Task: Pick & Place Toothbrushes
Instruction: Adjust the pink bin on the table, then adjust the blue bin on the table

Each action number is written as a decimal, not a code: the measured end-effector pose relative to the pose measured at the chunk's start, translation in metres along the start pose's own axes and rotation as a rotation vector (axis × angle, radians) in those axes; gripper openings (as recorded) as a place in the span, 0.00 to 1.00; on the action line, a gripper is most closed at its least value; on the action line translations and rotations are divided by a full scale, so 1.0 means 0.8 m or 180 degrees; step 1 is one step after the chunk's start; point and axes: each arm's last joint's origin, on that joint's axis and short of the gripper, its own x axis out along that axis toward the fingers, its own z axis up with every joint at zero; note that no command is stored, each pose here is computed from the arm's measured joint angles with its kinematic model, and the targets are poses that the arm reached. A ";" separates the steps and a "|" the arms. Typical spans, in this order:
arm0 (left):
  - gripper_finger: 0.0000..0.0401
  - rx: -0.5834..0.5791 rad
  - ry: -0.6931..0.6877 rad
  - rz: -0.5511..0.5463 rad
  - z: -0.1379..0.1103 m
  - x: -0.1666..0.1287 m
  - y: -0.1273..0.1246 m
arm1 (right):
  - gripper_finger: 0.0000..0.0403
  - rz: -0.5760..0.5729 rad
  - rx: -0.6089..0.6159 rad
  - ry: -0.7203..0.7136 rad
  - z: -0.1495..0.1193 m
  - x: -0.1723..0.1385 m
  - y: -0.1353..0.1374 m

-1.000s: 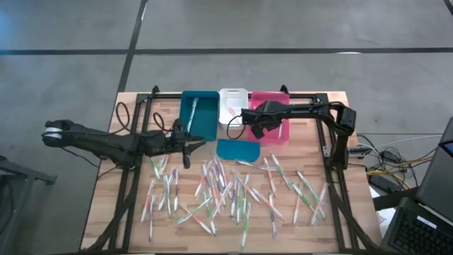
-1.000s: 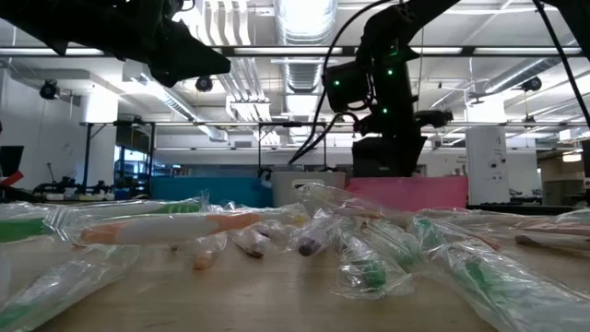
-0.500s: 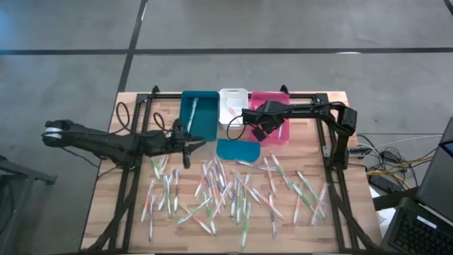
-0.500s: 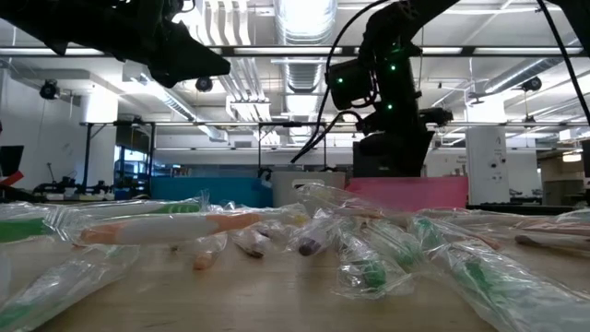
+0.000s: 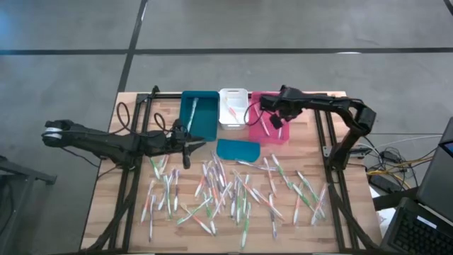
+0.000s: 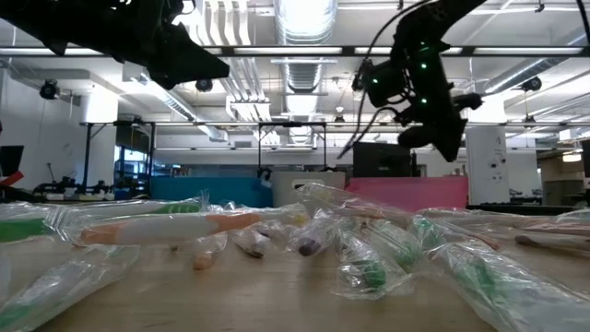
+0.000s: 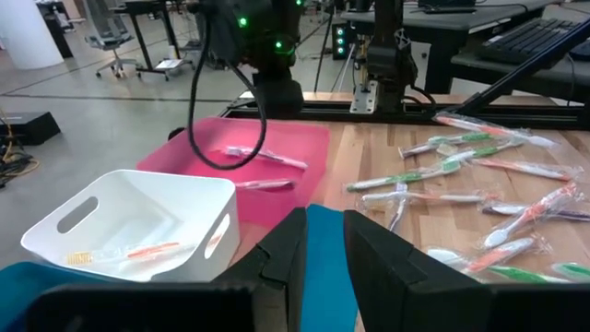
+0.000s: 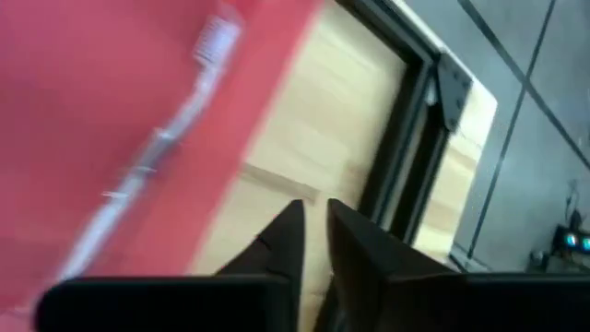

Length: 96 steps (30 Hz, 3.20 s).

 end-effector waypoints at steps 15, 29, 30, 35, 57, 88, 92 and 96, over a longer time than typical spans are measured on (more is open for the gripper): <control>0.20 -0.0037 -0.0002 0.0001 0.000 0.000 0.000 | 0.02 0.0564 0.0158 -0.0237 -0.008 0.065 0.001; 0.20 -0.0015 -0.0002 0.0002 0.000 0.000 0.000 | 0.02 0.0694 0.0215 -0.0515 0.009 0.064 -0.004; 0.20 -0.0015 -0.0002 0.0002 0.000 0.000 0.000 | 0.02 0.0691 0.0204 -0.0520 0.009 0.064 -0.006; 0.20 -0.0014 -0.0002 0.0002 0.000 0.000 0.000 | 0.02 0.0670 0.0118 -0.0636 0.011 0.053 -0.020; 0.20 -0.0021 -0.0001 0.0010 0.000 0.000 0.000 | 0.02 0.1668 -0.0208 -0.2383 -0.089 -0.109 -0.081; 0.20 -0.0679 0.0953 0.2512 -0.005 -0.017 0.055 | 0.02 0.1907 -0.1205 -0.2796 -0.246 -0.151 0.002; 0.20 -0.0912 0.1199 0.2944 -0.018 -0.026 0.079 | 0.02 0.1928 -0.1323 -0.2812 -0.257 -0.147 0.004; 0.20 -0.1176 0.1440 0.3285 -0.030 -0.028 0.108 | 0.02 0.1940 -0.1349 -0.2801 -0.264 -0.141 0.007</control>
